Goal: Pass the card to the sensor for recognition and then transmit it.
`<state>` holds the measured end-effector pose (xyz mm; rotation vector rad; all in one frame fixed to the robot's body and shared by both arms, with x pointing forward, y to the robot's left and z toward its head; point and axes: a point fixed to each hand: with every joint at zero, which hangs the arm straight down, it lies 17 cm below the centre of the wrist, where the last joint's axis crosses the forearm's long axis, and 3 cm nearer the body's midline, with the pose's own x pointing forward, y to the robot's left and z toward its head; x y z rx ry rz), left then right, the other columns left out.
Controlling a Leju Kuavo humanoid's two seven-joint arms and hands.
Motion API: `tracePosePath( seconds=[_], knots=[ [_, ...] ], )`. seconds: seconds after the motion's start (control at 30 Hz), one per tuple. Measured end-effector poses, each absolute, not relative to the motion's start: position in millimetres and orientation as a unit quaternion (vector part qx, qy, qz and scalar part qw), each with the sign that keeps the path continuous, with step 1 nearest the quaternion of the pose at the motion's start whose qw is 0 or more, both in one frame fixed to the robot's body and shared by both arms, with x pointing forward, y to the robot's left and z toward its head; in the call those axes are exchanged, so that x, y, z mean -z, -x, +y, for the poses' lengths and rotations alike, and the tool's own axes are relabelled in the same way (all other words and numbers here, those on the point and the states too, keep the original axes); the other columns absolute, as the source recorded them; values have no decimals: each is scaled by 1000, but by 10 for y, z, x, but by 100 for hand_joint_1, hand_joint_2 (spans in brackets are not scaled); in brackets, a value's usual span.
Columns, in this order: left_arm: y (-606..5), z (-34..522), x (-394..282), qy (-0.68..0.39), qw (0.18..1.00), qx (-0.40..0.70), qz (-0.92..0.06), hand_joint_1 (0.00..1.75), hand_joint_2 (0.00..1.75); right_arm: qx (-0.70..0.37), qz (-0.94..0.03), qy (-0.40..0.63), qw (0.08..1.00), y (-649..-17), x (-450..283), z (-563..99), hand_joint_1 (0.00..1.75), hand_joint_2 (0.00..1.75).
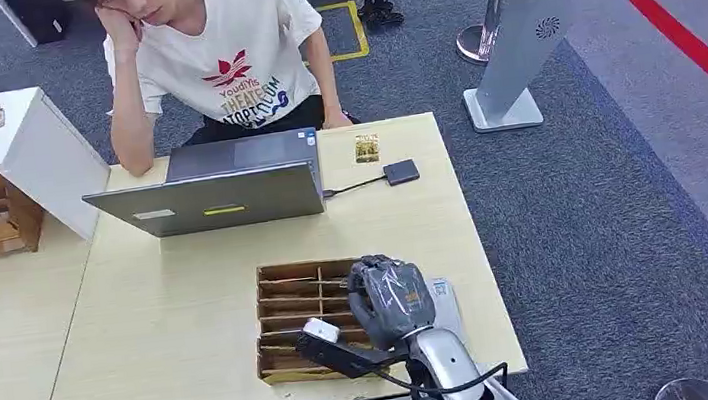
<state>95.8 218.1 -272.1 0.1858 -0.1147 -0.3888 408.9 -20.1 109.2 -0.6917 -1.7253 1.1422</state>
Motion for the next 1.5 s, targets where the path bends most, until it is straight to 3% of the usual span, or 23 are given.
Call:
tracePosePath(
  seconds=[0.03,0.8,1.0,1.03,1.2,1.33,1.47,1.5],
  knots=[
    [-958,2181,2721,-92,975,193,-57,0,0,-465,-701,282,462,-4099,-1092,-200,129,175],
    [-957,2181,2721,-92,975,196,-56,0,0,-462,-700,288,461,-4174,-1113,-215,127,175],
    [-956,2180,2721,-92,975,196,-56,0,0,-464,-699,288,462,-4173,-1103,-214,110,175],
    [-956,2180,2721,-92,975,196,-56,0,0,-465,-698,288,463,-4174,-1092,-216,87,175],
    [-953,2179,2721,-91,975,195,-56,0,0,-469,-691,288,468,-4176,-1039,-232,70,175],
    [-951,2173,2722,-90,975,194,-55,0,0,-477,-684,288,471,-4173,-972,-238,66,175],
    [-949,2171,2722,-89,976,193,-55,0,0,-484,-676,290,473,-4171,-911,-248,77,175],
    [-949,2169,2722,-89,976,194,-55,0,0,-486,-675,290,474,-4171,-897,-251,87,175]
  ],
)
